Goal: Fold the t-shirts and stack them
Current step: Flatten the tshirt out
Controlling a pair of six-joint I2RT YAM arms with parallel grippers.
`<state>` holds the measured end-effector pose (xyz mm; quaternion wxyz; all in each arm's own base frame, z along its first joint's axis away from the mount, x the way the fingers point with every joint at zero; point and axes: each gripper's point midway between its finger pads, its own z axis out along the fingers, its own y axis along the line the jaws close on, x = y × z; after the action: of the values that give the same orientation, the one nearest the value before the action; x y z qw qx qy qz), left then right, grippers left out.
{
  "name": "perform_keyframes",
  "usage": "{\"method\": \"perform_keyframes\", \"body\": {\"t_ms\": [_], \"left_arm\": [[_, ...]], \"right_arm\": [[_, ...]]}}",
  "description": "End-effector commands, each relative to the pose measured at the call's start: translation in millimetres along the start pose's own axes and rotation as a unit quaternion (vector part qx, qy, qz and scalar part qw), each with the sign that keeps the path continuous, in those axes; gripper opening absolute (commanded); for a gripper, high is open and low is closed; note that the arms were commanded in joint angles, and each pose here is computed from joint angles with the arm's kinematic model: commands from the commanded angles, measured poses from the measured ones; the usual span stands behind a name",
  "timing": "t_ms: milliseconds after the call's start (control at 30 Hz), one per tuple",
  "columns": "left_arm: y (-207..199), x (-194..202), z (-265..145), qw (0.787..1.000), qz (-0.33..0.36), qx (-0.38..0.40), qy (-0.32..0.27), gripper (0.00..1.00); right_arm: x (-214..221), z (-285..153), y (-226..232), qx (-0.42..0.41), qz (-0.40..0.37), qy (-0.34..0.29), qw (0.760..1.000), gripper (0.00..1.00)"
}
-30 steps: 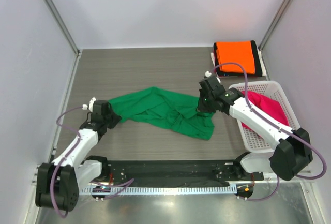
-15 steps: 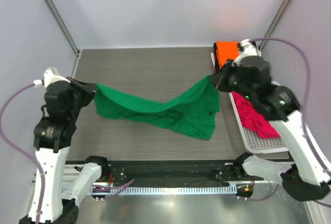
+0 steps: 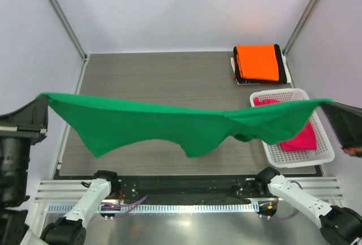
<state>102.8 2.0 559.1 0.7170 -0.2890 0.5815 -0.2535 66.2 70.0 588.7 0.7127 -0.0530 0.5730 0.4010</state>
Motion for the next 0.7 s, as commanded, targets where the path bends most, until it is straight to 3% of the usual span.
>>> {"method": "perform_keyframes", "body": {"t_ms": [0,67,133,267,467,533,600,633,667], "left_arm": [[-5,1,2,1.000,0.025,0.004,0.017,0.00],[-7,8,15,0.999,0.029,0.001,0.032,0.00],[-9,18,28,0.998,0.030,-0.003,0.056,0.00],[23,70,87,0.984,0.057,-0.094,0.144,0.00],[110,148,162,0.942,0.112,-0.232,0.216,0.00],[148,183,186,0.923,0.106,-0.269,0.252,0.00],[202,213,208,0.903,0.090,-0.312,0.281,0.05],[222,225,214,0.894,0.081,-0.326,0.297,0.09],[242,235,217,0.884,0.073,-0.340,0.314,0.34]], "right_arm": [[-36,-8,15,-0.020,-0.022,-0.050,0.998,0.01],[-45,-7,12,-0.003,-0.035,-0.054,0.998,0.01],[-31,28,-14,0.060,-0.042,-0.017,0.997,0.01],[6,94,-73,0.198,-0.045,0.045,0.978,0.01],[134,188,-193,0.402,-0.108,0.192,0.889,0.01],[183,215,-237,0.443,-0.126,0.240,0.855,0.01],[221,235,-264,0.445,-0.121,0.276,0.843,0.01],[227,243,-276,0.450,-0.120,0.280,0.839,0.33],[264,251,-300,0.462,-0.127,0.317,0.818,0.61]]}}
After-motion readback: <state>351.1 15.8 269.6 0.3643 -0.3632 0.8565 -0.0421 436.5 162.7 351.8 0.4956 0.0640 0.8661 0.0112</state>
